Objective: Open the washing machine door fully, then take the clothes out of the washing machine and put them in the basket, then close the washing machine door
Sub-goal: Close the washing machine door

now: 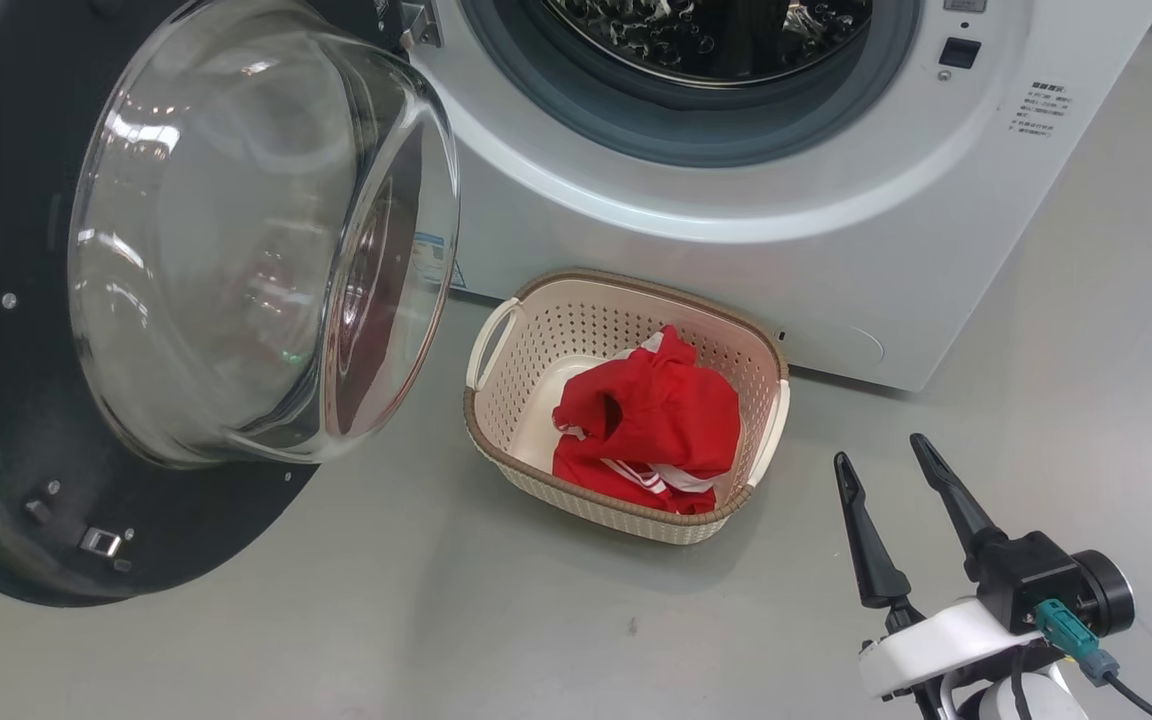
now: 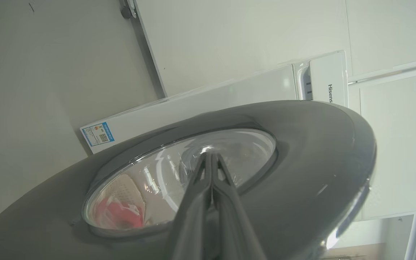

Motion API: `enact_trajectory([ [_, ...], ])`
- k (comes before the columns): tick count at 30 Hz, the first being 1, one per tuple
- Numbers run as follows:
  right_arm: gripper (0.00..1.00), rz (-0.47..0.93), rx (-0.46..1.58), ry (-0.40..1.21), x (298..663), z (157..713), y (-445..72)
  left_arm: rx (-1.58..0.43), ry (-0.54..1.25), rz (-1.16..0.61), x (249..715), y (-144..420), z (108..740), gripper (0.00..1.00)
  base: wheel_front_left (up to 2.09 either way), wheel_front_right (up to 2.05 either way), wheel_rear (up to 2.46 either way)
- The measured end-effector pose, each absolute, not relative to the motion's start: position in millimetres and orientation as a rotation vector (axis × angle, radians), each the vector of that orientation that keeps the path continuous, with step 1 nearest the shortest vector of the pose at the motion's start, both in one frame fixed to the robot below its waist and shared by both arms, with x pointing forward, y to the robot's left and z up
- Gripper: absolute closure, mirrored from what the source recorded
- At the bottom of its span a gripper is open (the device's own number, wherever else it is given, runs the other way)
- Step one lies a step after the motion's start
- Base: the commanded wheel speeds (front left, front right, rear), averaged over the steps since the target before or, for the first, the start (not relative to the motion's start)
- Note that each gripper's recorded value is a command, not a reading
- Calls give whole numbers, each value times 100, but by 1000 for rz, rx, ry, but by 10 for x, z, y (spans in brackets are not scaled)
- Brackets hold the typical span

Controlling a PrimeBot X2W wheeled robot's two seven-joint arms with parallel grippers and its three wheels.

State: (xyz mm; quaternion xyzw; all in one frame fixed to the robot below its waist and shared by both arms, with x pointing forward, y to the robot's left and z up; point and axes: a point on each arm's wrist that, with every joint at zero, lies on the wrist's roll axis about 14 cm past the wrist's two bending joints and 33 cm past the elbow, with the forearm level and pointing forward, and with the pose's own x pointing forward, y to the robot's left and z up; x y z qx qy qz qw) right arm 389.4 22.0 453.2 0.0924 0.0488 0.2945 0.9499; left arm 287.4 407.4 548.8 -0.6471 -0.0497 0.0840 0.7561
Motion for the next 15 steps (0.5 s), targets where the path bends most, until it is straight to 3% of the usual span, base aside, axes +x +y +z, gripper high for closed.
enact_trajectory([
  [15,0,562,193,97,3934,4524,119,-1427,-34,-71,3060,3526,5683,100,0,0,0],
])
